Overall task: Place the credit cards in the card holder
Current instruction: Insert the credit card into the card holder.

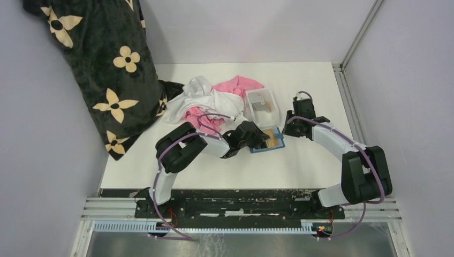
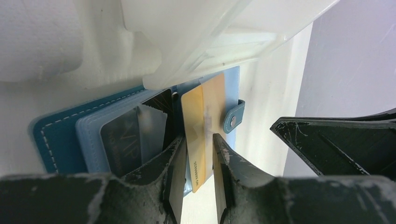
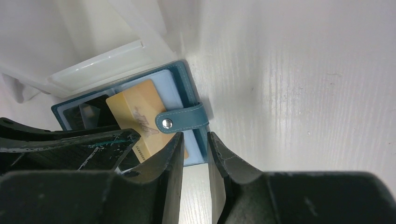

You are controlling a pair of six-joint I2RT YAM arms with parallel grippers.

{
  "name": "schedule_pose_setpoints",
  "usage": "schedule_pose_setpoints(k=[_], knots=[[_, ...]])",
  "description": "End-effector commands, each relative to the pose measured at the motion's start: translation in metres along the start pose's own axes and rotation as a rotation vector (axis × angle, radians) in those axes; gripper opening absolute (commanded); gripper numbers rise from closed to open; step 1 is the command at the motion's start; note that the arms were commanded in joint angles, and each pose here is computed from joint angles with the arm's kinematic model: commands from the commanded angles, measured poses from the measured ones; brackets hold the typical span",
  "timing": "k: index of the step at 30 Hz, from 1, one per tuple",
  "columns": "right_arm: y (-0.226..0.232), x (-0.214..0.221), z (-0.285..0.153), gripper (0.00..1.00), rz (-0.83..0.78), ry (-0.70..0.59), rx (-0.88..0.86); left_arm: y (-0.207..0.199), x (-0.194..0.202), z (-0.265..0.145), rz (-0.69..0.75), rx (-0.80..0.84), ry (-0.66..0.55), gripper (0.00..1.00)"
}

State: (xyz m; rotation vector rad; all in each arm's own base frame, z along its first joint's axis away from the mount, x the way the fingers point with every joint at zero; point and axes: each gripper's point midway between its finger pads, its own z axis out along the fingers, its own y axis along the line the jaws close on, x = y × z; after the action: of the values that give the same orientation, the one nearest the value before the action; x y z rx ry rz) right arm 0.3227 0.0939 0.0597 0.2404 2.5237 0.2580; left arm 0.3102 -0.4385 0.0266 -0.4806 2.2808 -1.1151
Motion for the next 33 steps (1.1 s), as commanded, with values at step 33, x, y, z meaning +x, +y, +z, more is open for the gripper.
schedule_pose_setpoints(k=[33], knots=[[0.013, 0.017, 0.032, 0.22, 0.001, 0.052, -0.005, 0.025, -0.015, -0.026, 0.427, -0.236, 0.063, 0.46]])
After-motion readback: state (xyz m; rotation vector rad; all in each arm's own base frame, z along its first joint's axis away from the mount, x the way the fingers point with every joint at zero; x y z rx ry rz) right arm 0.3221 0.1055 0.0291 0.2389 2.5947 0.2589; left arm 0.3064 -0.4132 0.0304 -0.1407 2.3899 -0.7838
